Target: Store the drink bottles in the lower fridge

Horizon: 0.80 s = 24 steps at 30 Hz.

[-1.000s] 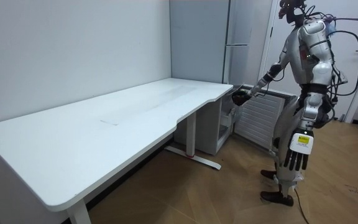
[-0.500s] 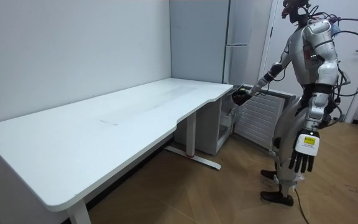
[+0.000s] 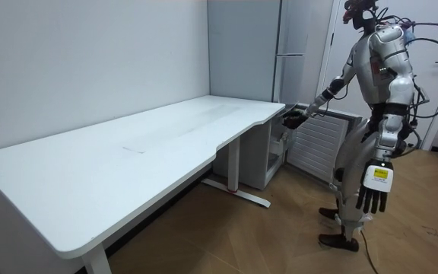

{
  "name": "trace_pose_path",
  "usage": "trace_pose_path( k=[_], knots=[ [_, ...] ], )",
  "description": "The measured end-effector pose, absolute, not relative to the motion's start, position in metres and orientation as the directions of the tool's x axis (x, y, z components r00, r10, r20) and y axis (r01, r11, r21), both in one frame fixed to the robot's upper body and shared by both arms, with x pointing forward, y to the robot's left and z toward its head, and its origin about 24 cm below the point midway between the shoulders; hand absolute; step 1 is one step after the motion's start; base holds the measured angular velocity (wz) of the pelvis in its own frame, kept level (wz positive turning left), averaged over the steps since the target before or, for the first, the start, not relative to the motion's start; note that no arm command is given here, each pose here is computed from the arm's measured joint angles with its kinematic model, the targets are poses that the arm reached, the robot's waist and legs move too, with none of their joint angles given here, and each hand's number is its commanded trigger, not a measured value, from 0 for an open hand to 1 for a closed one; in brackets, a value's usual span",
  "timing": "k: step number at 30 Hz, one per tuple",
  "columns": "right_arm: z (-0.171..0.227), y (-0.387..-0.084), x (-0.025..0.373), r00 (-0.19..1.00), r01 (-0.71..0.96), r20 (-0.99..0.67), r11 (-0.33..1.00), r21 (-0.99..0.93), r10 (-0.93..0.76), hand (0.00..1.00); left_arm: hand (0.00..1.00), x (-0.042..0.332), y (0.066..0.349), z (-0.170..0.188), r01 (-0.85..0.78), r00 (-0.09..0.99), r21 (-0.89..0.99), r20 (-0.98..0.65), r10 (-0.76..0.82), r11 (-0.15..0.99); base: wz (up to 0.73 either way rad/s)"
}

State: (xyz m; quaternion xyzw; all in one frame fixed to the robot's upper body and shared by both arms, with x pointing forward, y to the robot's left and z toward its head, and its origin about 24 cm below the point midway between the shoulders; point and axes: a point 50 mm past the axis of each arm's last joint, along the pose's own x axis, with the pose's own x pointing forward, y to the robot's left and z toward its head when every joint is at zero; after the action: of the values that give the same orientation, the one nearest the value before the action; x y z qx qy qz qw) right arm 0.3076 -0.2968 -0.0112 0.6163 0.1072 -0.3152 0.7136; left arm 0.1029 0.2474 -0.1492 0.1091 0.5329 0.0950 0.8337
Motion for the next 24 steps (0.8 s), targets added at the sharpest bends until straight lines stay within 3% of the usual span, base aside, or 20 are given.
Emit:
trace_pose_path(
  k=[24],
  knots=[
    [-0.0058,-0.2990,0.3109,0.785,0.583,-0.528,0.102,0.806,-0.324,0.00,0.00,0.1023,0.2496,-0.1485,-0.021,0.415,0.294,-0.867,0.276,0.955,0.00]
  ],
)
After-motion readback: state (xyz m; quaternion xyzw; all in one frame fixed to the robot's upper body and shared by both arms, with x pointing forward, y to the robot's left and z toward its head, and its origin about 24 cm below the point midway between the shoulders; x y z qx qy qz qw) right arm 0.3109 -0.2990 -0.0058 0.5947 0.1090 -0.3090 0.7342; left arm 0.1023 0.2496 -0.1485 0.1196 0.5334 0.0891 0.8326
